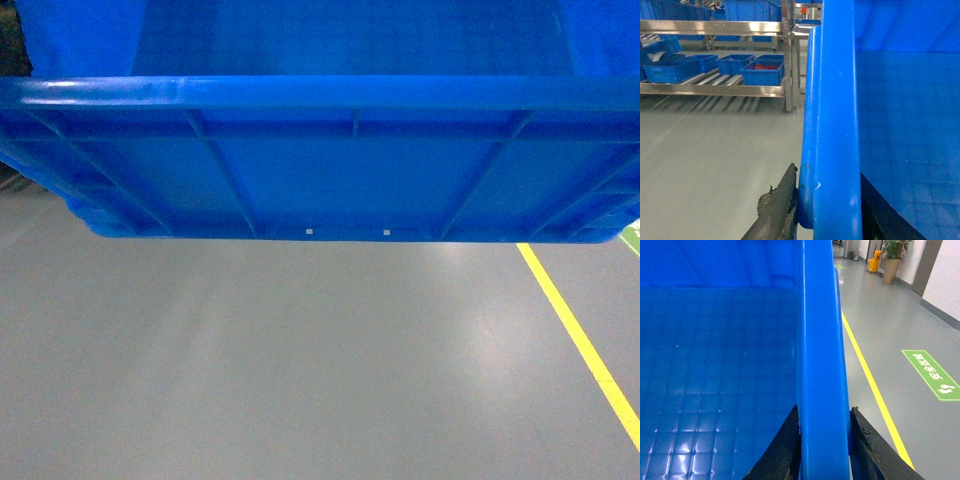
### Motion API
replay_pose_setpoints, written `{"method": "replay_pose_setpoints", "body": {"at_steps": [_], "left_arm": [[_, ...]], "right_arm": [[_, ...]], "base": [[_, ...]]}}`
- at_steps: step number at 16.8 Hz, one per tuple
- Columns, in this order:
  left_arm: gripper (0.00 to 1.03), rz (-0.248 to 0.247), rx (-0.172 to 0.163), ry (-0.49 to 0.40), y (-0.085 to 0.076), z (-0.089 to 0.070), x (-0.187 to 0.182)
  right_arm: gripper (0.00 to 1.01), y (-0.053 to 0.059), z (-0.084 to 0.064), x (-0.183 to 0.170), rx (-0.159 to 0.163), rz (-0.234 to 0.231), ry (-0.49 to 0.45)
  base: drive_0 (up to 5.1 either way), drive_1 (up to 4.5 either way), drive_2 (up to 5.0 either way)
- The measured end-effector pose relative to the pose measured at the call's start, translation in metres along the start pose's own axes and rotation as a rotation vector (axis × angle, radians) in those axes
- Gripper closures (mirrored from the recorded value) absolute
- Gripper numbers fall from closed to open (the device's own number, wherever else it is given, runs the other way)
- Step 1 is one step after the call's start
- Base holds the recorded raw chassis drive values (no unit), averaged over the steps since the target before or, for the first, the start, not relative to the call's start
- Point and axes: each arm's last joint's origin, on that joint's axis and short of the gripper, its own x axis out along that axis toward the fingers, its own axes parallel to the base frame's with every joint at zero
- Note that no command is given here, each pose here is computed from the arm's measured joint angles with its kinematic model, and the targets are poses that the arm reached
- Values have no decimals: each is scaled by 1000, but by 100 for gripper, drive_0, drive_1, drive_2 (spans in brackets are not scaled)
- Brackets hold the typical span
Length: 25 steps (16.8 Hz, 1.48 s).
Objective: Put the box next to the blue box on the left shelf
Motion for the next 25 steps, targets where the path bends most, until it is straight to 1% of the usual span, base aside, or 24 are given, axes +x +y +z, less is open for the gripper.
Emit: {"method": "replay_pose_setpoints", "body": {"at_steps": [1, 2, 5, 25], "left_arm": [[83, 2, 3, 0, 0, 0, 0], [83, -1, -1, -2, 0, 0, 0], [83, 4, 2, -1, 0, 0, 0], [83, 3, 0, -2, 0, 0, 0]], "right_arm": [[80, 0, -1, 0, 0, -2, 5], [80, 0, 0, 0, 0, -1, -4], [80, 0, 0, 0, 0, -1, 2], [80, 0, 0, 0, 0, -1, 0]], "base": [[-6, 409, -421], [1, 416, -415], [1, 416, -415], [0, 416, -415]]}}
